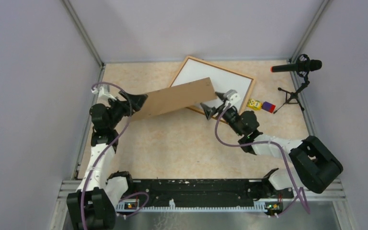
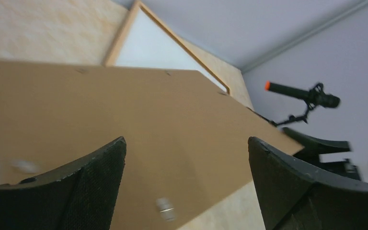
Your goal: Put the photo into the frame
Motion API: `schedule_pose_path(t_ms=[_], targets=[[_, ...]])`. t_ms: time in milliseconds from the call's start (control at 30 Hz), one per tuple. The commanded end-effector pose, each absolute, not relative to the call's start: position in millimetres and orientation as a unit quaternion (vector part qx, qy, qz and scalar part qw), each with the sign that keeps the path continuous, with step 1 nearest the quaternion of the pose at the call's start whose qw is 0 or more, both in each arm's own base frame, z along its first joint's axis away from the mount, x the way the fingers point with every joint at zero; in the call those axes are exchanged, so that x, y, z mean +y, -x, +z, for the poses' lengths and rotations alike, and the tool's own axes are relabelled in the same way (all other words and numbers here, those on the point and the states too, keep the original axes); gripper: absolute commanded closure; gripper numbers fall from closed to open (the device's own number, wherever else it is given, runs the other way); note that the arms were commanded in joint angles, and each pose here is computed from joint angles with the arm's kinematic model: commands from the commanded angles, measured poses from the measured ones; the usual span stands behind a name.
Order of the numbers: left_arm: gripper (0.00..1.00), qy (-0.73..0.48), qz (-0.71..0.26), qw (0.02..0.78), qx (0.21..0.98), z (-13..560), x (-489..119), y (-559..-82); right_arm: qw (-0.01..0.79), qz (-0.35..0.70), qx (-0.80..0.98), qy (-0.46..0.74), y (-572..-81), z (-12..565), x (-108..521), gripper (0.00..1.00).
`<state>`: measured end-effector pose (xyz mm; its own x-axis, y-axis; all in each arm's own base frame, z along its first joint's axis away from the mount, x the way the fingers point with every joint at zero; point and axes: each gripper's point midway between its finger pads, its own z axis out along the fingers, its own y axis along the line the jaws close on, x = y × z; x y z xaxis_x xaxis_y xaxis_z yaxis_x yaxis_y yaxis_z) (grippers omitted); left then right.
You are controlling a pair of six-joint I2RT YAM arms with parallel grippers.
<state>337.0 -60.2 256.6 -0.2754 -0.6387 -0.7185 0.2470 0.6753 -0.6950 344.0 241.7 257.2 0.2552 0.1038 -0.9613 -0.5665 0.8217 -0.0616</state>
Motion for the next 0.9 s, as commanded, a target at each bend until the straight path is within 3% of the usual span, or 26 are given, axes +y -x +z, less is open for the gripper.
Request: schedule_pose_path(t_ms=[0, 300, 433, 500, 700, 867], targets=[[0.01, 0.13, -0.458, 0.499, 0.724, 234.2, -100.7, -304.4, 0.685, 0.337, 0.597, 0.245, -289.7, 214.4, 286.7, 0.18], [0.01, 0.16, -0.409, 0.452, 0.776, 194.4, -95.0, -295.4, 0.621, 0.355, 0.668, 0.204, -265.0, 179.3, 276.4, 0.16], [0.01, 0.139, -0.36, 0.45, 0.805, 187.9, -84.8, -301.6, 0.527, 0.279, 0.794, 0.117, -276.4, 144.1, 252.3, 0.06], [0.01, 0.132, -0.34, 0.441, 0.82, 183.2, -80.6, -305.2, 0.471, 0.29, 0.828, 0.09, -270.4, 138.0, 258.3, 0.01], [0.01, 0.088, -0.362, 0.433, 0.821, 192.5, -91.7, -310.6, 0.252, 0.462, 0.85, 0.018, -250.5, 121.8, 302.5, 0.02], [0.01, 0.047, -0.389, 0.438, 0.809, 216.1, -114.9, -313.7, 0.202, 0.516, 0.833, -0.011, -278.4, 101.4, 311.1, 0.15]])
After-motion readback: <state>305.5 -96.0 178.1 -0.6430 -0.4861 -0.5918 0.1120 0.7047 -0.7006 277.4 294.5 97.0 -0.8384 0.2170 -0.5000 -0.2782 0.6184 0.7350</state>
